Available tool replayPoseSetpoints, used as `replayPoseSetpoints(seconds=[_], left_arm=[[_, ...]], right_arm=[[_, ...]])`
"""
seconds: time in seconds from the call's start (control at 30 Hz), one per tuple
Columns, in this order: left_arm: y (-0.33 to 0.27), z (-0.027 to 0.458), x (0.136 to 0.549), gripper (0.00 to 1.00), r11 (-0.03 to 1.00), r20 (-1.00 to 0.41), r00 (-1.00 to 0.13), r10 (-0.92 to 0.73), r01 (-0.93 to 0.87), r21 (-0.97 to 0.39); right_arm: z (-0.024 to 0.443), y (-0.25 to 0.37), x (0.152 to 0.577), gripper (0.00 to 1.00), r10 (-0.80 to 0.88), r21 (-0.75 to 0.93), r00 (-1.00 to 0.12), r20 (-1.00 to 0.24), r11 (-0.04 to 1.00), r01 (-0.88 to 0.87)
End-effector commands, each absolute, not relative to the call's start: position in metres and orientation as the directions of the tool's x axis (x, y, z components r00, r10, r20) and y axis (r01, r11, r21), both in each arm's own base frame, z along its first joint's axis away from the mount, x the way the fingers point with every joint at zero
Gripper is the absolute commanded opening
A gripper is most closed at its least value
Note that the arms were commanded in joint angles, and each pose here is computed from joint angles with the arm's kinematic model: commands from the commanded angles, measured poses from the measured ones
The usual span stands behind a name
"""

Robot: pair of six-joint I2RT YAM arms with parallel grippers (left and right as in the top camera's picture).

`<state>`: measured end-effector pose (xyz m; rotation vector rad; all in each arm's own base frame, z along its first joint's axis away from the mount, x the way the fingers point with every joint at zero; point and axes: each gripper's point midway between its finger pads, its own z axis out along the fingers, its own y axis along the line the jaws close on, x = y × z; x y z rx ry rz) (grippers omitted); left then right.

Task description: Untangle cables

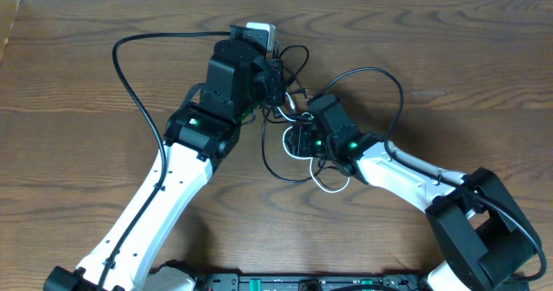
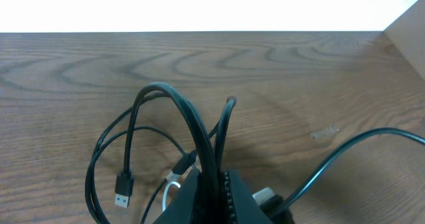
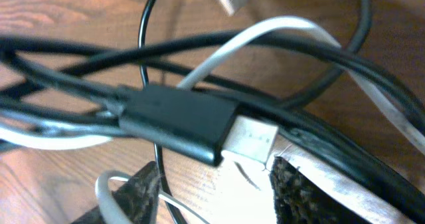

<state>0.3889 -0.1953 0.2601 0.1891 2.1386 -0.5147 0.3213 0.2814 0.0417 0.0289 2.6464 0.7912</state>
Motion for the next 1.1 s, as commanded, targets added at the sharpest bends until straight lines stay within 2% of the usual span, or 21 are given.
replayPoseSetpoints(seconds=[0.0,0.07,0.13,0.37,0.53,0.83,1.07], left_arm=[[-0.194,0.271,0.388,0.08,0.902,-0.830,-0.555,-0.051,0.331,-0.276],[-0.194,0.271,0.388,0.08,0.903,-0.830,-0.556,-0.051,0.330,-0.276],[-0.193,0.271,0.388,0.08,0.903,-0.830,-0.556,-0.051,0.330,-0.276],[-0.193,0.271,0.388,0.08,0.903,-0.830,-0.556,-0.051,0.330,-0.276],[-0.193,0.271,0.388,0.08,0.903,-0.830,-0.555,-0.051,0.330,-0.276],[-0.194,0.272,0.388,0.08,0.901,-0.826,-0.560,-0.070,0.320,-0.293],[-0.191,0.293,0.382,0.08,0.890,-0.843,-0.525,-0.112,0.325,-0.321]], right_arm=[[0.046,0.280,0.316,0.43,0.141,0.538,-0.933,-0.330,0.841,-0.063],[0.045,0.278,0.316,0.34,0.149,0.532,-0.934,-0.325,0.845,-0.051],[0.044,0.278,0.315,0.34,0.155,0.530,-0.934,-0.322,0.847,-0.043],[0.039,0.256,0.310,0.44,0.162,0.448,-0.936,-0.313,0.894,0.004],[0.053,0.255,0.312,0.49,0.103,0.444,-0.926,-0.364,0.893,-0.075],[0.048,0.270,0.309,0.50,0.050,0.441,-0.920,-0.389,0.887,-0.138],[0.054,0.278,0.318,0.53,0.063,0.464,-0.902,-0.426,0.872,-0.159]])
